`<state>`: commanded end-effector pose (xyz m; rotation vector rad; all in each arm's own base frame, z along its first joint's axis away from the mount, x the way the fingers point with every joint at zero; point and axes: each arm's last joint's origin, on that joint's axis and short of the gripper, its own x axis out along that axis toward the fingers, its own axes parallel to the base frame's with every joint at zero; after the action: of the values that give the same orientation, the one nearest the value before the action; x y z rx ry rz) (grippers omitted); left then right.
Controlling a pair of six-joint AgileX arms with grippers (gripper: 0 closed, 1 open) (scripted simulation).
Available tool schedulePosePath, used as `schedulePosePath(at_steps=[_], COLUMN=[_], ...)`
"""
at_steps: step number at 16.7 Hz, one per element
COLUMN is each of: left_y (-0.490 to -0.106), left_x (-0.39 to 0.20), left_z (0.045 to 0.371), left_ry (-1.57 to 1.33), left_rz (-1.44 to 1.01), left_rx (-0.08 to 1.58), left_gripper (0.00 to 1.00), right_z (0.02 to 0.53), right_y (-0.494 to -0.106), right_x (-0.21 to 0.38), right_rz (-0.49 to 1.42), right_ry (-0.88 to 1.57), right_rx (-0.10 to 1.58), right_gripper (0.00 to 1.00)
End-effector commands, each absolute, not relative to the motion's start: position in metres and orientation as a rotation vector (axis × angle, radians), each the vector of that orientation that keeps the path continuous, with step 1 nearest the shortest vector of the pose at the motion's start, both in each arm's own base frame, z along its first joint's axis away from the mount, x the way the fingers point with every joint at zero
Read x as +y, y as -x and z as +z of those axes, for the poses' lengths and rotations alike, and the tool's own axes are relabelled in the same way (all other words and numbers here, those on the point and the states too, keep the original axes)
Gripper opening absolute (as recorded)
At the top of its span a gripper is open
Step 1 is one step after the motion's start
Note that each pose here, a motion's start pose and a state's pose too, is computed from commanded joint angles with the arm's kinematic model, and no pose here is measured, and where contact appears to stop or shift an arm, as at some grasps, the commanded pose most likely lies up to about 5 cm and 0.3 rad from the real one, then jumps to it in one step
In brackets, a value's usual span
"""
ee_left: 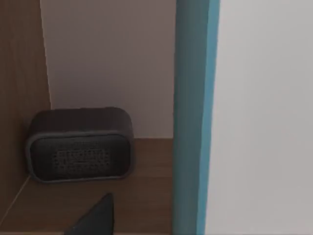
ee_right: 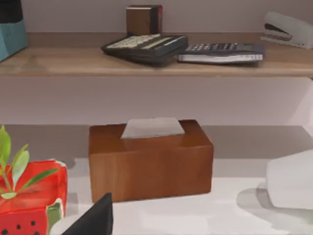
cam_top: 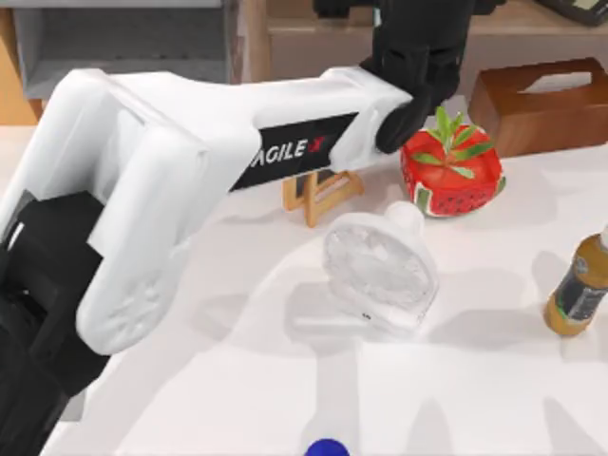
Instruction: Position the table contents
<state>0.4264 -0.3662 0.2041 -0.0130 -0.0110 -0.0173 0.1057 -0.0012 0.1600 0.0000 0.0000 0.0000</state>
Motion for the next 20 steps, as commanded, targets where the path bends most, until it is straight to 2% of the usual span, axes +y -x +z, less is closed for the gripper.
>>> schedulePosePath(at_steps=[12, 20], left_y=[-0.4264, -0.4264], left_x=[-0.3662, -0.3662], left_z=[0.2041, 0.2041], left_ry=[0.013, 0.013], left_rz=[-0.017, -0.017], left_rx=[-0.011, -0.011], left_gripper=[0.02, 0.0], right_z=[0.16, 0.16], right_y=[-0.1057, -0.1057], right_x=[-0.0012, -0.0012], right_rz=[0.0, 0.0], right_ry=[0.0, 0.0], right_rx=[0.0, 0.0], right_gripper=[1.0, 1.0])
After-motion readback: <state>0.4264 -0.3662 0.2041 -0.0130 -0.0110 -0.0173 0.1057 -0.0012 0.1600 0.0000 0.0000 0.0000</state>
